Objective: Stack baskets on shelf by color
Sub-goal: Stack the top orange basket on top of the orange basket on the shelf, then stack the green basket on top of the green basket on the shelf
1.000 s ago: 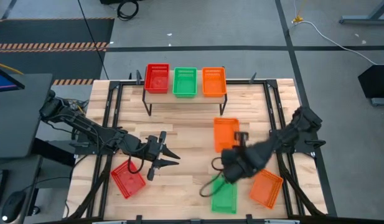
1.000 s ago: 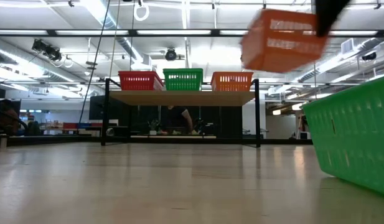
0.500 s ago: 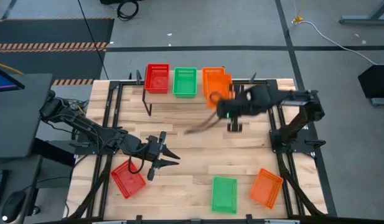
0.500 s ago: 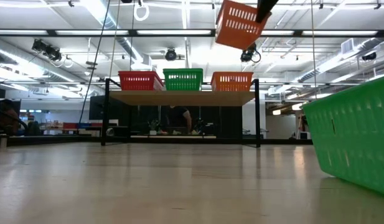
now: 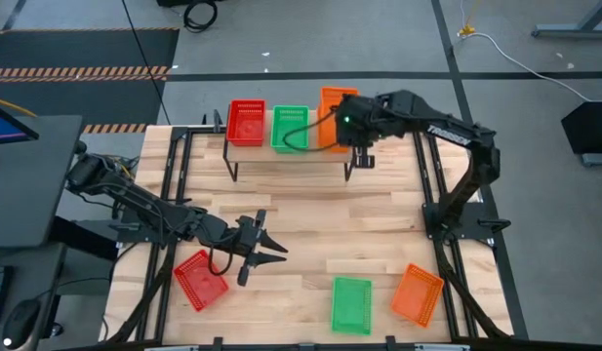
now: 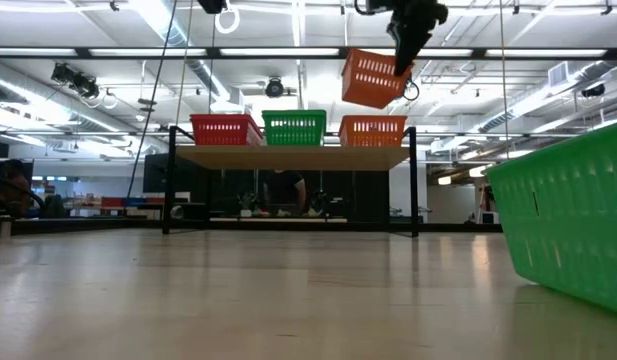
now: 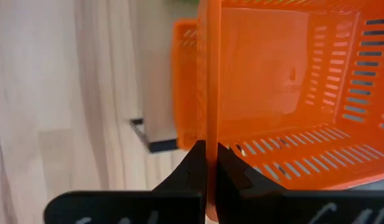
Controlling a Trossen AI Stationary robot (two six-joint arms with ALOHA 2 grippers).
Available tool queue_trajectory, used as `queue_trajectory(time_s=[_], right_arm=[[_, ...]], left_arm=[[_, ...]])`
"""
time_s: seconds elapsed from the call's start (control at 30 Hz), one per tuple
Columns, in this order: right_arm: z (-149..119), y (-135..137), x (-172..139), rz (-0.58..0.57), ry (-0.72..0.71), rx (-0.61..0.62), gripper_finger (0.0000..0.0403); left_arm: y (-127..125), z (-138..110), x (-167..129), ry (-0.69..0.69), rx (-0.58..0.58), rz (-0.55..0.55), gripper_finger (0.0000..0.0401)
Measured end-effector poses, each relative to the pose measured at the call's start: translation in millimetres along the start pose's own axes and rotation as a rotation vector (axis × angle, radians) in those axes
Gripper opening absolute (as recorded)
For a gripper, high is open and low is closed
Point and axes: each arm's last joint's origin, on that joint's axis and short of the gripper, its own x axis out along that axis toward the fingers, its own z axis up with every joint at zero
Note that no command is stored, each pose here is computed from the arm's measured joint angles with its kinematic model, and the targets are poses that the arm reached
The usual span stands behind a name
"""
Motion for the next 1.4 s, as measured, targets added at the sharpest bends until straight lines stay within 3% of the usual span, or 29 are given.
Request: queue_trajectory(time_s=[0.33,0.6,0.83,1.2,1.4], right_arm=[[-2,-26,20,0.072,-0.031,0.053,0.0013],[3,-28,54,0.126,0.067,0.049,0.0013],[5,-27,58,0.133,0.079,0.077,0.0018],[8,-17,53,0.139,0.071,0.085,0.0128],[10,-5,31,0.140,0.037,0.087,0.0176]], left_arm=[[0,3,0,-0.027,-0.004,0.003,0.0087],[0,5,0,-0.049,0.047,0.013,0.0087],[2,7,0,-0.067,0.051,0.019,0.0089],[3,7,0,-0.067,0.042,0.022,0.0088],[3,7,0,-0.067,0.042,0.022,0.0086]])
